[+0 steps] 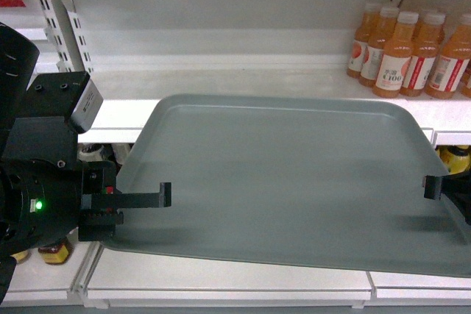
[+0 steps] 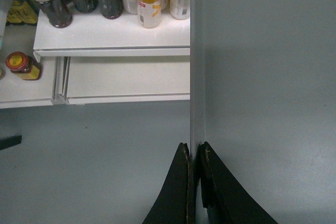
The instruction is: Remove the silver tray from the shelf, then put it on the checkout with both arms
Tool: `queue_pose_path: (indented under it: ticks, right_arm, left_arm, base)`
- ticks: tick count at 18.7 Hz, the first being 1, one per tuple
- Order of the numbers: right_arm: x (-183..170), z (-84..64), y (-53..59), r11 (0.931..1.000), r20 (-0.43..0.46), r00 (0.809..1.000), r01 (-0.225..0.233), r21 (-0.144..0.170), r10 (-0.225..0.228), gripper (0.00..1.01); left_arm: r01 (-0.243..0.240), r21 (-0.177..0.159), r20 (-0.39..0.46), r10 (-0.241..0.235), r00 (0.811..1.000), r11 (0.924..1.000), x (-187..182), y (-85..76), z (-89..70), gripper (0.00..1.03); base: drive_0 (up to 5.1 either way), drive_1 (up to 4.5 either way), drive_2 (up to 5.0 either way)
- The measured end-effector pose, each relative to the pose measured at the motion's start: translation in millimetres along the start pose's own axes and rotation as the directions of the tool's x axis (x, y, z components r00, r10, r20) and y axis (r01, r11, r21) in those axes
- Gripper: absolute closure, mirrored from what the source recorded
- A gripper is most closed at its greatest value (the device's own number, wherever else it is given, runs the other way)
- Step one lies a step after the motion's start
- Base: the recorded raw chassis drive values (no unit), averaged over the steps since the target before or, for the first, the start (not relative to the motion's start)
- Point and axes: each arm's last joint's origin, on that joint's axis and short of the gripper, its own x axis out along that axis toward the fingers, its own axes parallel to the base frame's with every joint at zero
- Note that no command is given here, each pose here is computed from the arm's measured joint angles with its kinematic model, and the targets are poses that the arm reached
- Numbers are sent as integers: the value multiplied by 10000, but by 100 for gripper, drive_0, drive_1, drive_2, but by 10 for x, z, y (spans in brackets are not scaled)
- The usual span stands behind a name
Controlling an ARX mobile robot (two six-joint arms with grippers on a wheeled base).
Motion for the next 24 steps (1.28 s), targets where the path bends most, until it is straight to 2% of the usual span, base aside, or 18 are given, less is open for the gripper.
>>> queue_pose_path:
  ticks: [24]
  right_arm:
    - [1, -3, -1, 10000, 5, 10000, 22, 0, -22, 98]
  left_arm:
    - [0, 36, -11, 0, 10000, 10000, 2, -1, -3, 100]
  base:
    - [6, -426, 438]
